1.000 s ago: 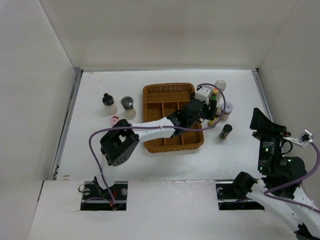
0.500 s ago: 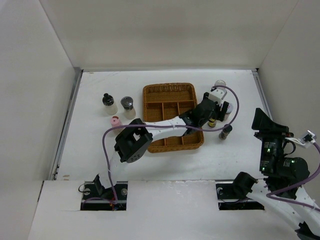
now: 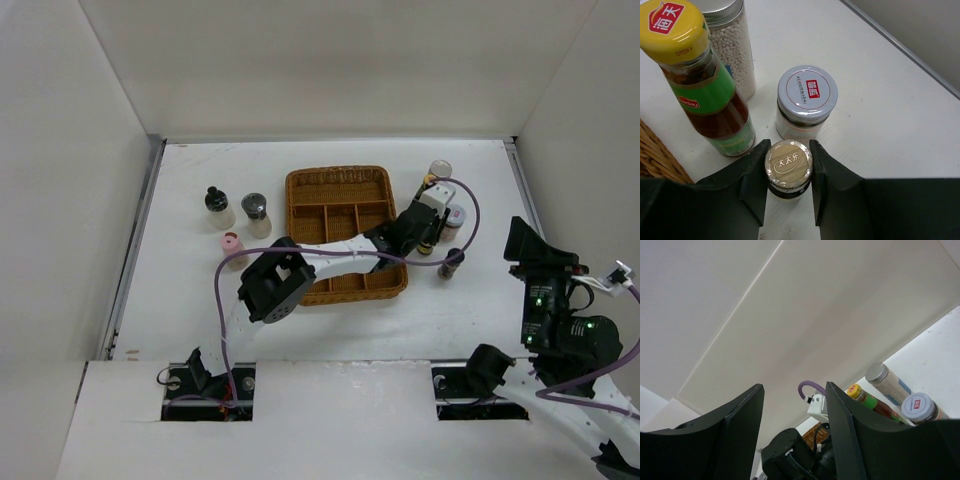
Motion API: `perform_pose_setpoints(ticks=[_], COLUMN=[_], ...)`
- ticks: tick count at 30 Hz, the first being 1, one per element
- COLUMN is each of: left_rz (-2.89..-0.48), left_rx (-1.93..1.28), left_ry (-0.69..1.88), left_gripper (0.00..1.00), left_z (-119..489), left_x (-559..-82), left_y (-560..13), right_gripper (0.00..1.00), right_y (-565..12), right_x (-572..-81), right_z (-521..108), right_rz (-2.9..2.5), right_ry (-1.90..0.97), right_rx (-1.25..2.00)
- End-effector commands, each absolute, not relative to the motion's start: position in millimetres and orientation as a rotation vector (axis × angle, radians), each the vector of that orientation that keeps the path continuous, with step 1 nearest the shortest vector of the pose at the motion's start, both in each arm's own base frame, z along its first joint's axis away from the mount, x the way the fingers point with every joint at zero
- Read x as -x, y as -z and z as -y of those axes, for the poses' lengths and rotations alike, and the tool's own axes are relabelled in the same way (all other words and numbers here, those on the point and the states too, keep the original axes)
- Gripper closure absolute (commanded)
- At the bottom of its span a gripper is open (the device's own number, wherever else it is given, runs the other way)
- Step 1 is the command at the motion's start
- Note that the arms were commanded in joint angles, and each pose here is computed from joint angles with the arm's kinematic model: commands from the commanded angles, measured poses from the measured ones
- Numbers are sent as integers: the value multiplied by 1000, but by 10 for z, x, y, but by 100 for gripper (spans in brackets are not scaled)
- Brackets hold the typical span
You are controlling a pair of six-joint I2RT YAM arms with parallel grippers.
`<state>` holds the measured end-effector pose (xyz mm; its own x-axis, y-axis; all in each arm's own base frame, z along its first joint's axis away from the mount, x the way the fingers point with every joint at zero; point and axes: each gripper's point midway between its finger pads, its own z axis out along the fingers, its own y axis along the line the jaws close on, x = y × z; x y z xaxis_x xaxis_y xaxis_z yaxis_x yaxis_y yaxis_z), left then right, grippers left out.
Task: Organize the condiment bottles
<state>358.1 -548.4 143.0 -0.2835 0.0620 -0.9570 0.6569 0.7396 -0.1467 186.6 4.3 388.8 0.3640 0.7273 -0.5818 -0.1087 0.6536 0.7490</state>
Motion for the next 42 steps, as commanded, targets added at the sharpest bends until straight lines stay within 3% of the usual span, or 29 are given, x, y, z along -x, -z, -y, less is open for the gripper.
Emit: perform_pose_setpoints(ticks=[1, 10, 17, 24, 27, 33, 42], left_rz=[-1696, -1516, -1483, -1521, -1553, -1629, -1667], left_rx=[-515, -369, -161, 141, 184, 166, 136], left_ry=[691, 764, 627, 340, 275, 240, 249], left_gripper=[78, 81, 81, 80, 81, 82, 82], left_z=[5535, 4713, 3579, 2316, 2056, 2024, 2199], left_x=[-3574, -3298, -3499, -4487, -4853, -5239, -5256], left_y=[-1966, -3270, -3513, -3124, -2885, -2450, -2200], right_gripper=[41, 41, 41, 45, 44, 42, 42], right_y=[-4016, -3917, -3749, -3328, -3183, -3007, -2833], right_x=[-1791, -1879, -2008, -2197, -2201, -2199, -2210], right_z=[23, -137, -597, -1348, -1494, -1533, -1494], right_rz=[-1023, -1052, -1116, -1319, -1363, -1395, -1427], right_ry=[-640, -642, -720, -672, -664, -643, -611], right_rx=[-695, -665, -572, -338, -295, -264, -255])
